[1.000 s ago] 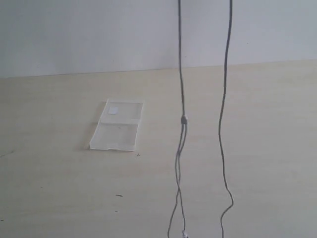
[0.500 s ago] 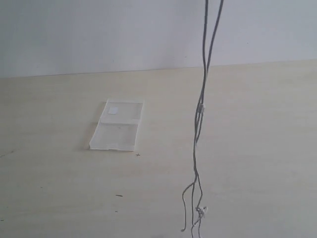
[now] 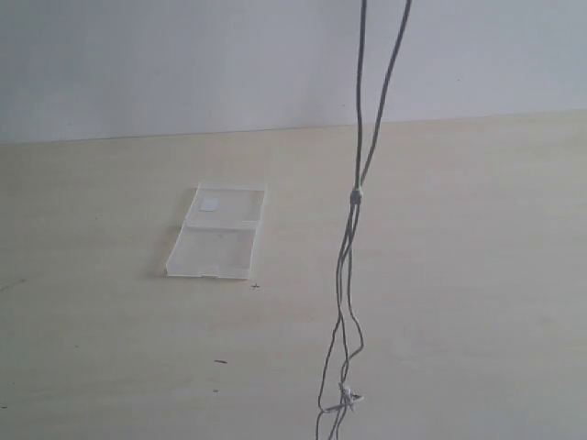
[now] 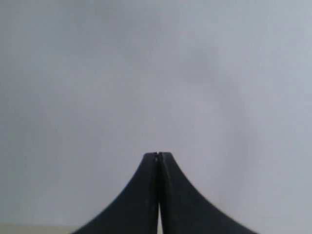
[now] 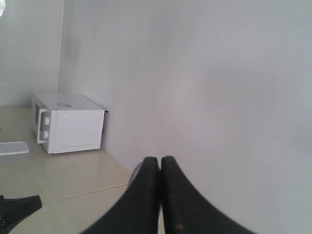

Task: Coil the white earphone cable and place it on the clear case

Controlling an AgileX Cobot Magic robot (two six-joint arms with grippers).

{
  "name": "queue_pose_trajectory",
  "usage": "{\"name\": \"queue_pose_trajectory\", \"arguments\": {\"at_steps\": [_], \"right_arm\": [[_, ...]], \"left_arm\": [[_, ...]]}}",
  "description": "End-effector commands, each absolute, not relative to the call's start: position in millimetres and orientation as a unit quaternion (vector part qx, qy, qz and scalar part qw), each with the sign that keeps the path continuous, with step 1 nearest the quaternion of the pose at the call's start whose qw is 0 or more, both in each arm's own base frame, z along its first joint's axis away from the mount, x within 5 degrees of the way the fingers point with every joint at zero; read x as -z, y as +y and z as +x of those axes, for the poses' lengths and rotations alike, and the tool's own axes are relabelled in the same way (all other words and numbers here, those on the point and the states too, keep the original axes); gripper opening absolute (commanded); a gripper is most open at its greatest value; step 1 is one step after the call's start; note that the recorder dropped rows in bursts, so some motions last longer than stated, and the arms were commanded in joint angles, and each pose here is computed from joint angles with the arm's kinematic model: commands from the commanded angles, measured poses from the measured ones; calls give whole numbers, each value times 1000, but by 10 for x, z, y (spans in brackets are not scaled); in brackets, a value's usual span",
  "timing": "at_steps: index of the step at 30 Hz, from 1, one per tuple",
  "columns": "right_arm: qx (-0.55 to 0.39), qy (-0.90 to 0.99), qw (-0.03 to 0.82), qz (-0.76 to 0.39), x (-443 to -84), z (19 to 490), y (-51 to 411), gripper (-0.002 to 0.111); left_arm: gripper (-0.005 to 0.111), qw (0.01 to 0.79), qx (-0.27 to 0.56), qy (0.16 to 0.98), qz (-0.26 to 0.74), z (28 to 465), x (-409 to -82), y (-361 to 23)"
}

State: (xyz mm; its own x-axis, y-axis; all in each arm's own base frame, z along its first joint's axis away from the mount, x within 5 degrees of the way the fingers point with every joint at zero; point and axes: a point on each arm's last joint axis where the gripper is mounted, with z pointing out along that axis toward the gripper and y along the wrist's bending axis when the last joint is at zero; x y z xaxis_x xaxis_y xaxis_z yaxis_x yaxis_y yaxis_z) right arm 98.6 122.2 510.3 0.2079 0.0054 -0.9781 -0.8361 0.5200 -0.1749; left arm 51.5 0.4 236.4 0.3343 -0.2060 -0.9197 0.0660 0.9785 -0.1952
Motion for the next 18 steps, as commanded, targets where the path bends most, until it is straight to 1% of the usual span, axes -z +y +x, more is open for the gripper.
{"name": "queue_pose_trajectory", "arguments": {"at_steps": [1,4,9,10,13,15,18], "right_arm": [[-315,547,678,-377,-5109,967,1211,0],[-315,547,678,-377,-5109,967,1211,0],[-317,547,677,-376,-5109,967,1211,0],[-319,548,677,-375,-5110,966,1212,0],[-323,548,675,-373,-5112,962,1214,0],[-323,548,675,-373,-5112,962,1214,0],[-324,547,676,-372,-5115,963,1213,0]], "left_arm": [[0,851,139,498,-86,449,-2497,7],[0,834,255,467,-148,433,-2526,7],[0,806,346,441,-192,423,-2542,3],[0,796,354,449,-196,433,-2525,-5],[0,773,356,492,-185,430,-2634,-58],[0,761,350,517,-175,406,-2737,-87],[0,760,355,528,-135,390,-2934,-154]]}}
